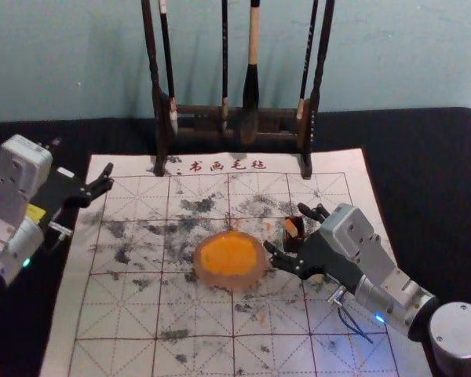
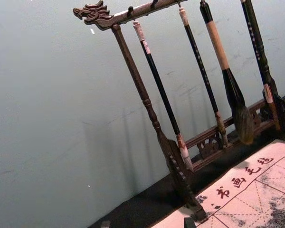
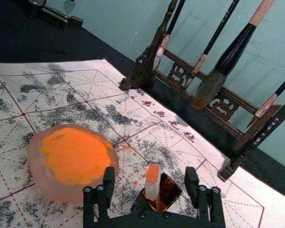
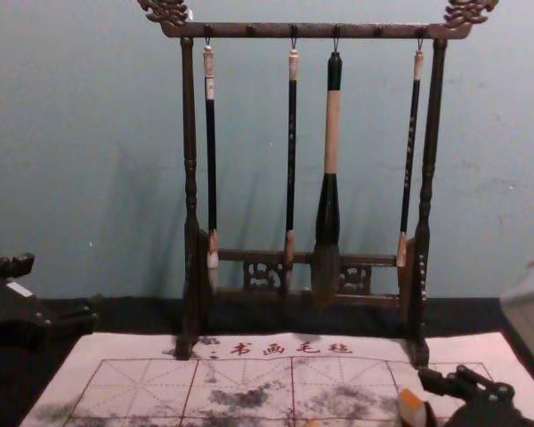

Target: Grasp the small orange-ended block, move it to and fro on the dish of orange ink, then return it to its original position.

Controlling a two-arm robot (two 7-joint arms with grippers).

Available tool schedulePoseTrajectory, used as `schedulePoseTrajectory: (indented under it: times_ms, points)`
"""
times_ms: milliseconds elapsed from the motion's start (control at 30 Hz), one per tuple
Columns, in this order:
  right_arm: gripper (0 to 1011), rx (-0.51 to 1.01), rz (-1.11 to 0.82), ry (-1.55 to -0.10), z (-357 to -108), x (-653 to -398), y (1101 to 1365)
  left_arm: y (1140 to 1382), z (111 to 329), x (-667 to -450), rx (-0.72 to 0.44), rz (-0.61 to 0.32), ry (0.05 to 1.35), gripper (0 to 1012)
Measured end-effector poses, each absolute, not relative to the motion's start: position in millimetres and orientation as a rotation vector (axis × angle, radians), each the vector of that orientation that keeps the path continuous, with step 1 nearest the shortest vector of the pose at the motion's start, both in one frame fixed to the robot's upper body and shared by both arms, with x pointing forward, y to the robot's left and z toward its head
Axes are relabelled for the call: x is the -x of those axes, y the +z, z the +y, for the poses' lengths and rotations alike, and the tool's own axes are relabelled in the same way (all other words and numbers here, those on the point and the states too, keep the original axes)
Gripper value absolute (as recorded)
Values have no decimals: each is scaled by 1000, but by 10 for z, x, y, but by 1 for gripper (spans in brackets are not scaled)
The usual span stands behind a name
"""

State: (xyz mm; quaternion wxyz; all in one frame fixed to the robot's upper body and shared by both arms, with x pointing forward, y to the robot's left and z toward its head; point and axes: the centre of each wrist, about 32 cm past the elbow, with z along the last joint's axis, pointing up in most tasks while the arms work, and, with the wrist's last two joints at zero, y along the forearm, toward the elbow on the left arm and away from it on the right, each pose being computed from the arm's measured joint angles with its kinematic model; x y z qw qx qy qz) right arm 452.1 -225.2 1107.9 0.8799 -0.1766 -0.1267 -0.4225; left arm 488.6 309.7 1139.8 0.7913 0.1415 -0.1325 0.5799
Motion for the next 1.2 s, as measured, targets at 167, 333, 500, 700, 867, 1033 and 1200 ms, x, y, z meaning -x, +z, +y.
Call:
schedulePoseTrajectory:
  times_ms: [167, 333, 500, 700, 867, 1033, 1200]
  points:
    - [835, 367, -263, -881, -2251, -4522, 11079, 11398, 3097, -4886, -305, -285, 1248, 1001]
    - [684, 367, -263, -881, -2251, -4523, 11079, 11398, 3097, -4886, -304, -285, 1248, 1001]
    - [504, 366, -263, -881, -2252, -4524, 11078, 11398, 3097, -4886, -304, -285, 1248, 1001]
    - [302, 366, -263, -881, -2252, -4524, 11078, 11398, 3097, -4886, -304, -285, 1248, 1001]
    - [165, 365, -263, -881, -2252, -4524, 11078, 11398, 3097, -4886, -304, -285, 1248, 1001]
    - [116, 365, -263, -882, -2252, -4524, 11079, 11398, 3097, -4886, -304, -285, 1248, 1001]
    - [116, 361, -260, -884, -2256, -4524, 11079, 11398, 3097, -4886, -304, -285, 1248, 1001]
